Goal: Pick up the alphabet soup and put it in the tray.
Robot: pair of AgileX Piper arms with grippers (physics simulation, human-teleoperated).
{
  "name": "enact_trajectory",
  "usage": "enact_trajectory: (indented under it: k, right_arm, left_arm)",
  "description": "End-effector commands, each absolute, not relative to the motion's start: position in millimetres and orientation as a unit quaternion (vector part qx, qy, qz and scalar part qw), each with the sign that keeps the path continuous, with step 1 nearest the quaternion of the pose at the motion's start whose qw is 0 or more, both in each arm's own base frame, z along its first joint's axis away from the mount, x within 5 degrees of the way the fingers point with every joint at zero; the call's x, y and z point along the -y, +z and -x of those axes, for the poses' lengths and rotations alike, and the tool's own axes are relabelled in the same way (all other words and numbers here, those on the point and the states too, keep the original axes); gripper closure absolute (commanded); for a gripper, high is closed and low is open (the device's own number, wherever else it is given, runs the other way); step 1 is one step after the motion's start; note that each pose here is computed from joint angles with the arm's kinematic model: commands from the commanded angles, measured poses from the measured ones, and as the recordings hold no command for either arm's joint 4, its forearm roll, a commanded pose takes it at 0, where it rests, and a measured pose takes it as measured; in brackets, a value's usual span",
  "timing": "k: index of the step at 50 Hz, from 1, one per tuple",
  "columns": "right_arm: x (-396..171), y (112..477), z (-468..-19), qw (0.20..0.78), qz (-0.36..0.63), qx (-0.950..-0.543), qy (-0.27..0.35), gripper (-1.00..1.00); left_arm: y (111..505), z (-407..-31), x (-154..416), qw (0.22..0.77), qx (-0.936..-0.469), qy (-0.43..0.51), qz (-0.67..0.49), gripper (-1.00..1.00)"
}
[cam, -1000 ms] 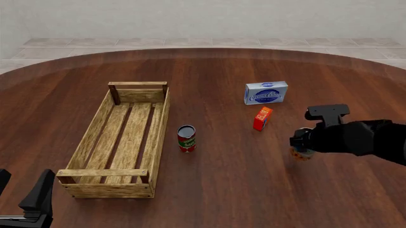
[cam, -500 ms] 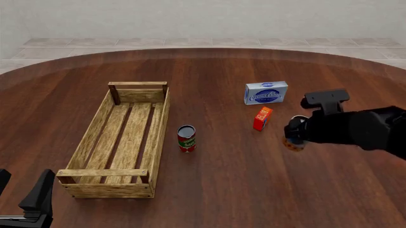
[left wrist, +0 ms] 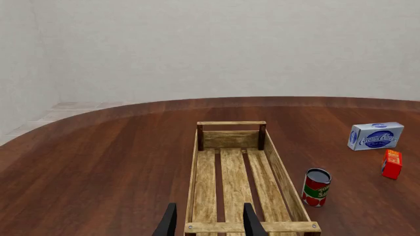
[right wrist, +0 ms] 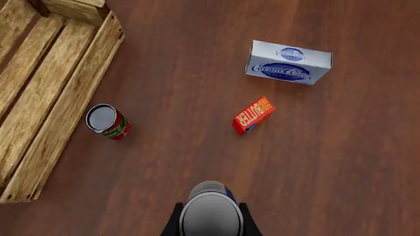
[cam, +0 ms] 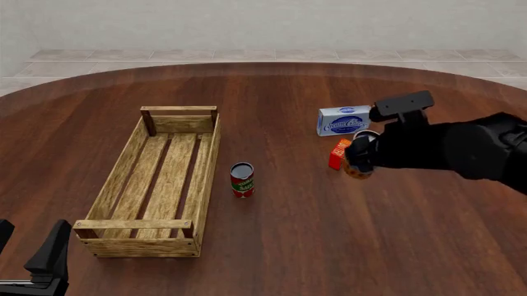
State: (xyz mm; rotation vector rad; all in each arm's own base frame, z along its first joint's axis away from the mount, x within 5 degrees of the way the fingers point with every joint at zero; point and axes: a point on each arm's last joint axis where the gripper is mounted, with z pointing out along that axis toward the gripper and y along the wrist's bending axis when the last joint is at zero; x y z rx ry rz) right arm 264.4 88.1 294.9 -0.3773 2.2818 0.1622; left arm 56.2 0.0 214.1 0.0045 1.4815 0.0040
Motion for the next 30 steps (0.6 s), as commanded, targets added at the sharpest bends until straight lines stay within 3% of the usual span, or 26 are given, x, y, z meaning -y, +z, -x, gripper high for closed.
enact_trajectory:
  k: [1,30]
  right_arm:
    - [-107,309,-265,0.411,0.168,-0.892,0.083,1.00]
    - [-160,327,-275,0.419,0.226,-0.871,0.118,1.00]
  left_arm:
    - [214,-56,0,0.738,-0.675,0.002,-0.002,-1.00]
    - [214,-56,0,0.738,-0.675,0.002,-0.002,-1.00]
